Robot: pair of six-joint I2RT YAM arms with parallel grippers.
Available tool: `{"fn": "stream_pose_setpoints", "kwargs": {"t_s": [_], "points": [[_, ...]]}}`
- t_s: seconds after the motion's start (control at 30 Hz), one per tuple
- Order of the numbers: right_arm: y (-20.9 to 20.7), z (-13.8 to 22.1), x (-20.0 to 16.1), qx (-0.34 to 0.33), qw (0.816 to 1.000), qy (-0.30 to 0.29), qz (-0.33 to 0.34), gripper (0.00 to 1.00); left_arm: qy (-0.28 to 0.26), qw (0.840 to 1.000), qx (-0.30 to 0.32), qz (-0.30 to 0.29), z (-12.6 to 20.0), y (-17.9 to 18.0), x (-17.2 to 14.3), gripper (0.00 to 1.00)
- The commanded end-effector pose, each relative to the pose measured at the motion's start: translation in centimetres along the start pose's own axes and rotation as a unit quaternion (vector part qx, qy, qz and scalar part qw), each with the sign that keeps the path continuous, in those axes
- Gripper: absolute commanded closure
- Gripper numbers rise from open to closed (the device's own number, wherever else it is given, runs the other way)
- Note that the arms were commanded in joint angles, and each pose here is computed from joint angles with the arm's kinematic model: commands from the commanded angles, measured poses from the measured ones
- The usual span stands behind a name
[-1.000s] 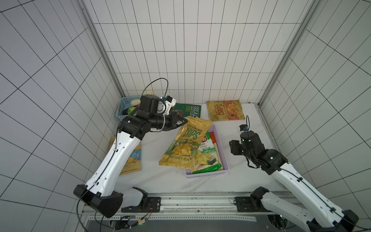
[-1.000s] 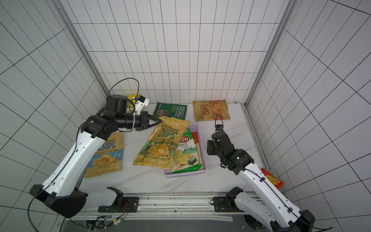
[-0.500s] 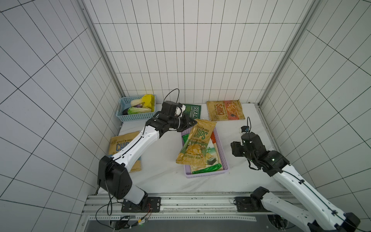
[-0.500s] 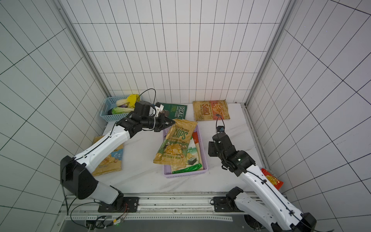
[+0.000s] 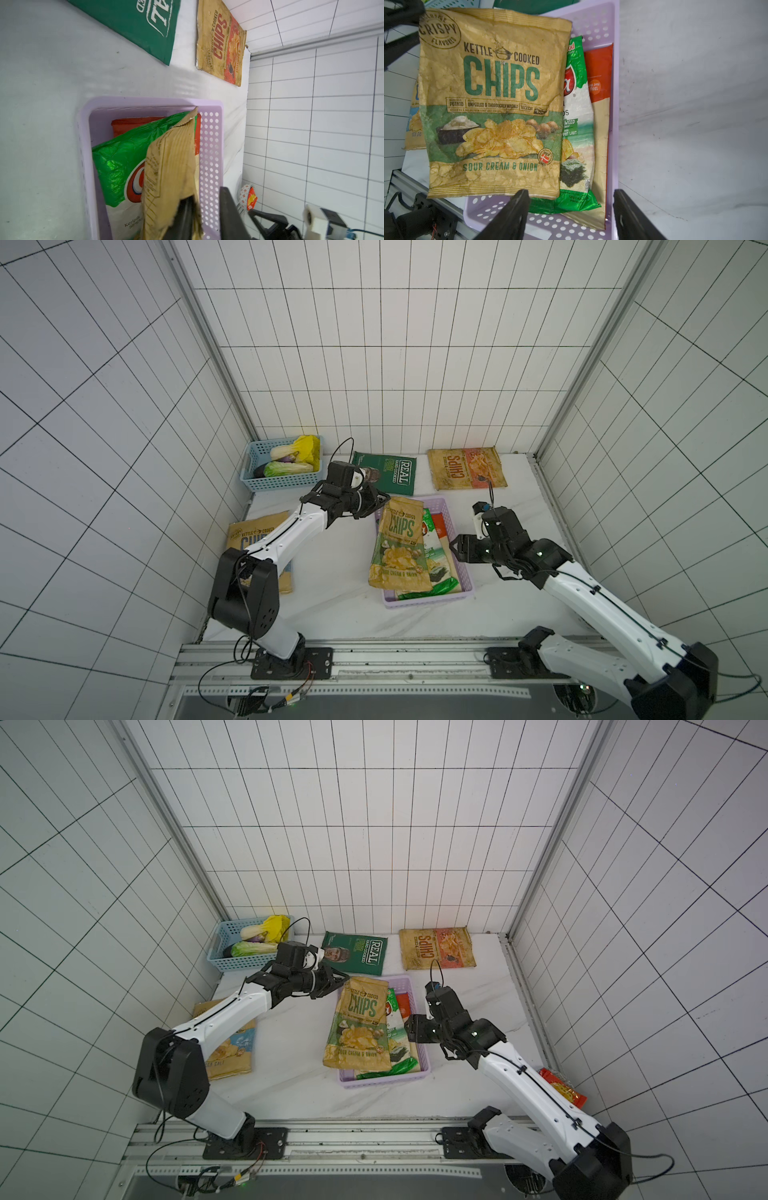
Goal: Put the potato chips into the basket
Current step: Place the potato chip in the basket.
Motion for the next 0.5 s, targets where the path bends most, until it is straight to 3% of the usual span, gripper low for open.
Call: {"fn": "stream_pose_setpoints", "kwargs": {"t_s": [0.0,0.23,0.43,0.47], "points": [[1.3,-2.1,0.0,0.049,0.998,0.032,-0.009,0.32,0.010,0.999,-0.026,-0.037,-0.3,-1.1,0.5,0.59],[2.6,-6.3,0.3,0.052,0.994,0.098,-0.001,0.37,-0.015,0.996,-0.024,-0.079,2.0,-2.3,1.4,0.27],[2.4,-8.9,1.2,-0.004,0.994,0.110,0.003,0.42,-0.108,0.980,0.031,-0.166,6.0,-2.6,1.8,0.02],[2.3,-9.3,1.5,-0.015,0.994,0.112,0.003,0.42,-0.120,0.976,0.040,-0.178,6.6,-2.5,1.8,0.02]]}}
Point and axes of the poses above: each gripper's point midway between its finger pads, its own z axis back along the fingers, its own y axis along the line the jaws close on, x = y × z, the point moved 8 cm from there along z, back along the fingers, and after that the axes turned 10 degrees about z, right-handed, at the moved point
